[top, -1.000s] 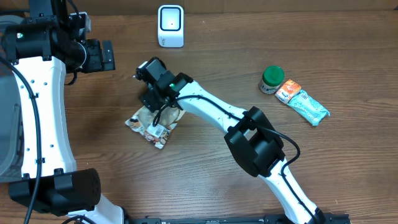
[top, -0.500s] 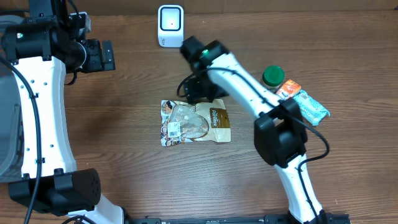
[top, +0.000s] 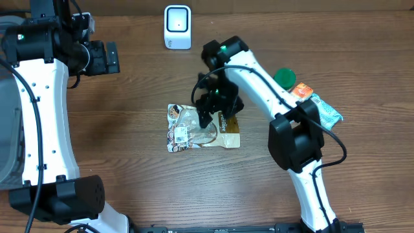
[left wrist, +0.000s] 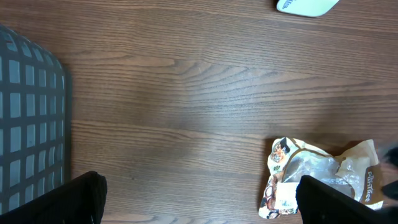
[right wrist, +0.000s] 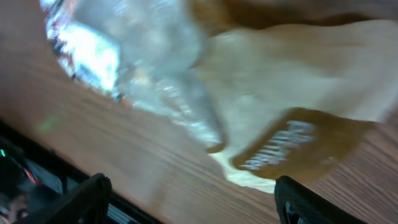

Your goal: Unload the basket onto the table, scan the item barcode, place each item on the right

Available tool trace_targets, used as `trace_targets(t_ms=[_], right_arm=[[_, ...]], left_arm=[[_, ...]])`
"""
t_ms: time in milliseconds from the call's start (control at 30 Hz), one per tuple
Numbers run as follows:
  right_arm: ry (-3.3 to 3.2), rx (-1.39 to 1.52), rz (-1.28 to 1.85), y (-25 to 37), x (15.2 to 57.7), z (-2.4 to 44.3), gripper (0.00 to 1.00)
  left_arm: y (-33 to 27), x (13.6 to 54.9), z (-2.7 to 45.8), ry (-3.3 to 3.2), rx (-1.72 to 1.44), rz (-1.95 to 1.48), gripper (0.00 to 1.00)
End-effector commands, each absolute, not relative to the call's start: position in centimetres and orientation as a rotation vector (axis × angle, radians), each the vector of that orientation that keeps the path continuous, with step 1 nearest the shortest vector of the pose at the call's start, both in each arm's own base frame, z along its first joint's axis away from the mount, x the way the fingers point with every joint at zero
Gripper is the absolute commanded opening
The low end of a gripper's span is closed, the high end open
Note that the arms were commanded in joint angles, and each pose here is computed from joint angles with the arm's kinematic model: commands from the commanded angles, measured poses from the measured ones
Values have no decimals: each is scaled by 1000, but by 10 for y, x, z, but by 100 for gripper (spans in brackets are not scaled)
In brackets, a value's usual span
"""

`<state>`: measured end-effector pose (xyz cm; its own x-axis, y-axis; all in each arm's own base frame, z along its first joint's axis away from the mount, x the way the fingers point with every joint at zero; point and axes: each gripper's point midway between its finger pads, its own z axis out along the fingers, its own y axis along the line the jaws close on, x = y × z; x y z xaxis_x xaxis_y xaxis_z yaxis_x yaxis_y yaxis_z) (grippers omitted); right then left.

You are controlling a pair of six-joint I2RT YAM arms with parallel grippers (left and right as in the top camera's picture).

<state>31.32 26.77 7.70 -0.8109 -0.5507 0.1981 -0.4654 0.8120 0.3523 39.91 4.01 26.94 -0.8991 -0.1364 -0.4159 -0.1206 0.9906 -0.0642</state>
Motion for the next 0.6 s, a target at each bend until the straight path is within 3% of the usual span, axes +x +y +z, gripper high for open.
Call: trace_targets(t_ms=[0, 367, 567], right_arm=[[-2645, 1127, -473, 308, 288, 93, 82], [-2612, 1502, -478, 383, 253, 53, 84], [-2682, 1555, -439, 393, 263, 37, 86]], left_arm=[[38, 400, 266, 2712, -157, -58, 100], [38, 400, 266, 2712, -157, -58, 100], [38, 400, 266, 2712, -157, -58, 100]])
